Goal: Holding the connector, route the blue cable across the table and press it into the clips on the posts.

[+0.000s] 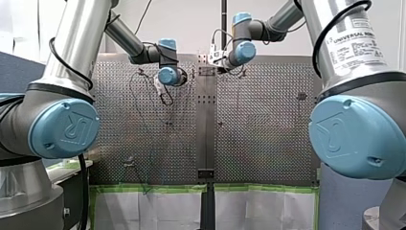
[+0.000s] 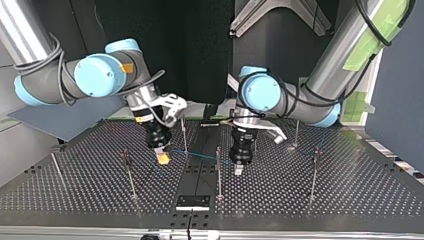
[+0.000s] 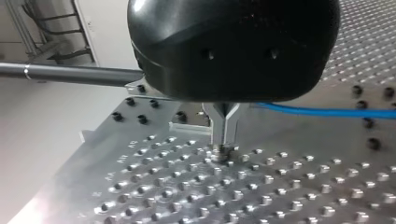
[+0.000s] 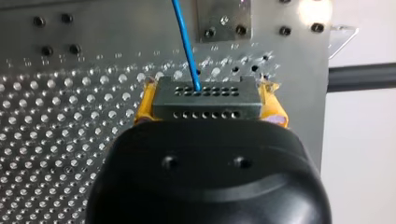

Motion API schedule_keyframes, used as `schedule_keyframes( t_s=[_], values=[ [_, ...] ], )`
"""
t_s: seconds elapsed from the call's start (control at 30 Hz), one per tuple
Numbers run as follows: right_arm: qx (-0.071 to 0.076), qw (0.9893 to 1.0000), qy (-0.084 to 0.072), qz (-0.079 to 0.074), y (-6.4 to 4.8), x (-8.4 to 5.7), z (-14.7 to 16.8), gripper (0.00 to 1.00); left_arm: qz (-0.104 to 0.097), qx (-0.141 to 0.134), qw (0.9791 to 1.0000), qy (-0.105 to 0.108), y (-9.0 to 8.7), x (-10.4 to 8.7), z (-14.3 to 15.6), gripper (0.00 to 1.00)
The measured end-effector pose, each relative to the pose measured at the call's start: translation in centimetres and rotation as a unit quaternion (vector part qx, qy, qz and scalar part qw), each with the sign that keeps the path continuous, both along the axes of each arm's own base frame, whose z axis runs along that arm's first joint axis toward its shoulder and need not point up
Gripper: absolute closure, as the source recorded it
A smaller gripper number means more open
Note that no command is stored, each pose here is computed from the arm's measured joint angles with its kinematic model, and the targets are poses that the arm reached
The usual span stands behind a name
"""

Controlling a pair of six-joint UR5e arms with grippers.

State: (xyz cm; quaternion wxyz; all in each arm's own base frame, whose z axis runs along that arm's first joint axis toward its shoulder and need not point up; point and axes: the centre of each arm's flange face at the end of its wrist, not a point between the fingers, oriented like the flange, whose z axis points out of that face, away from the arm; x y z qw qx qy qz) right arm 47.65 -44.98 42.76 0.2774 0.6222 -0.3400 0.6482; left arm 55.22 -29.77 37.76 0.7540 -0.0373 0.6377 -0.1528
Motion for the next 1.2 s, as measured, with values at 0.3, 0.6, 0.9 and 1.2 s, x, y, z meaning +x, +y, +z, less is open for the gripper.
schedule_keyframes(
  t_s=[0.3, 0.6, 0.9, 1.2],
  values=[
    [0.001, 1.0, 0.0, -0.003, -2.5, -0.7, -1.2, 1.0, 0.008, -0.009, 0.9999, -0.008, 1.5, 1.5, 0.5, 1.0],
    [-0.005, 1.0, -0.008, 0.001, -4.3, -0.7, -0.9, 1.0, 0.004, -0.011, 0.9999, -0.005, 2.1, 2.5, -0.5, 0.96],
    [-0.005, 0.9999, -0.009, 0.005, -4.5, -0.8, -0.8, 1.0, 0.01, -0.005, 0.9999, 0.006, 2.1, 2.3, -0.7, 0.46],
    [-0.003, 0.9999, -0.008, 0.007, -4.4, -0.7, -0.9, 1.0, 0.03, 0.025, 0.9986, 0.036, 1.6, 1.2, -1.5, 0.0]
  ],
)
